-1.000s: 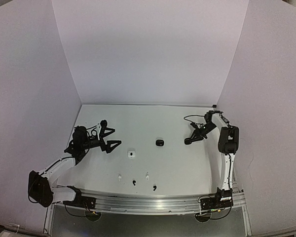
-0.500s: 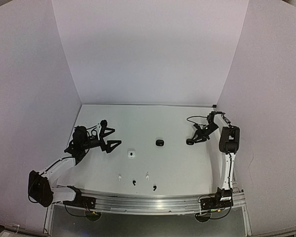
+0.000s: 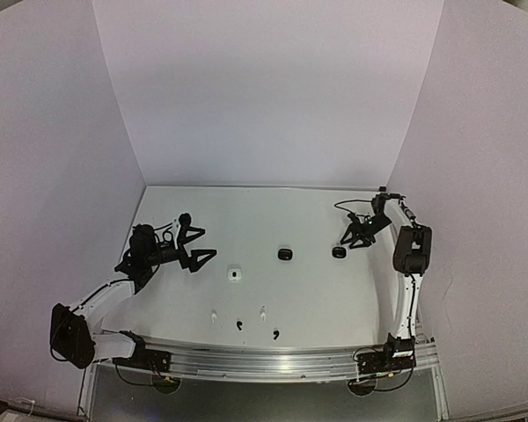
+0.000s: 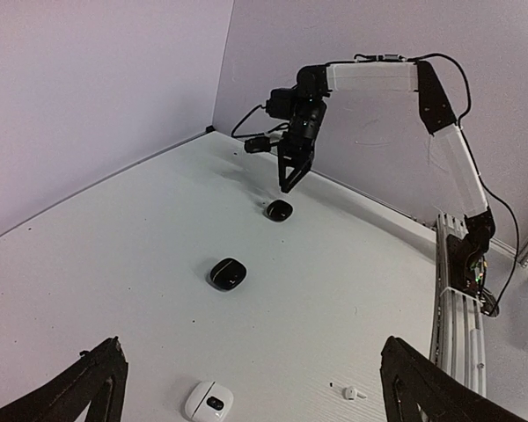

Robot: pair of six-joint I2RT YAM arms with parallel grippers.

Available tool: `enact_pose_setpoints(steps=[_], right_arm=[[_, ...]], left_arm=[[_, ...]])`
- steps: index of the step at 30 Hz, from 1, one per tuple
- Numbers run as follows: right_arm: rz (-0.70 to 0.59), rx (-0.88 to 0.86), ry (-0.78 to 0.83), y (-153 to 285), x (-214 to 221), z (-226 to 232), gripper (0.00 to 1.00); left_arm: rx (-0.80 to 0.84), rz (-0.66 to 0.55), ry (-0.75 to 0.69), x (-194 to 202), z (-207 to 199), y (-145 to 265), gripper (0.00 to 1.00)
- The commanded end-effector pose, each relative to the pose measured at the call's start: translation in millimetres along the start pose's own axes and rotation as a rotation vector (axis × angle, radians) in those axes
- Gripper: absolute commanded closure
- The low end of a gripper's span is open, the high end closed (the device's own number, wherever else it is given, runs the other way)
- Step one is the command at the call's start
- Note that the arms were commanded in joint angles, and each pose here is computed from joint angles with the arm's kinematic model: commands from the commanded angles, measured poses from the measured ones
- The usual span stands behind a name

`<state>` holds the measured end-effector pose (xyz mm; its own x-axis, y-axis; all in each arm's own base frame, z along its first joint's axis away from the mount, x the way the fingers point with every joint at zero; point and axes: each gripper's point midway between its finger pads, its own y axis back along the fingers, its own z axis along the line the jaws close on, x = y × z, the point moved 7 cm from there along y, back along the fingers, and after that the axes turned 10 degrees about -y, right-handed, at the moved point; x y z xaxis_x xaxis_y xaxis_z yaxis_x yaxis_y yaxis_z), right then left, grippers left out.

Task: Insert the wireless bluetooth earbuds into the charging case
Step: Pick up the charging case from the center of the board.

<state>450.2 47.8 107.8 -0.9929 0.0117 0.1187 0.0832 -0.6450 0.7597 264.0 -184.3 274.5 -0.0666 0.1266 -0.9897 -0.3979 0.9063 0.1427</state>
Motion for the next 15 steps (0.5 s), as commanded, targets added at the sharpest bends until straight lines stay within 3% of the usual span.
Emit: enact_pose_setpoints(steps=[1,5,9,15], right_arm=[[-0.22,-0.012,0.254,47,4,83,0.32],[-0.287,-0.002,0.703,13,36,149,0.22],[-0.267,-0.018,1.082,-41,57,181,0.15],[-0.171,0.016,1.27,-103,45,187,0.14]], left_arm=[[-0.026,-0.042,-0.051,-9,1,3,0.01],[-0.026,-0.04,-0.057,-6,0,4,0.01],[-0.024,-0.038,-0.059,-4,-1,5,0.01],[-0.019,-0.047,-0.067,-4,-3,6,0.01]])
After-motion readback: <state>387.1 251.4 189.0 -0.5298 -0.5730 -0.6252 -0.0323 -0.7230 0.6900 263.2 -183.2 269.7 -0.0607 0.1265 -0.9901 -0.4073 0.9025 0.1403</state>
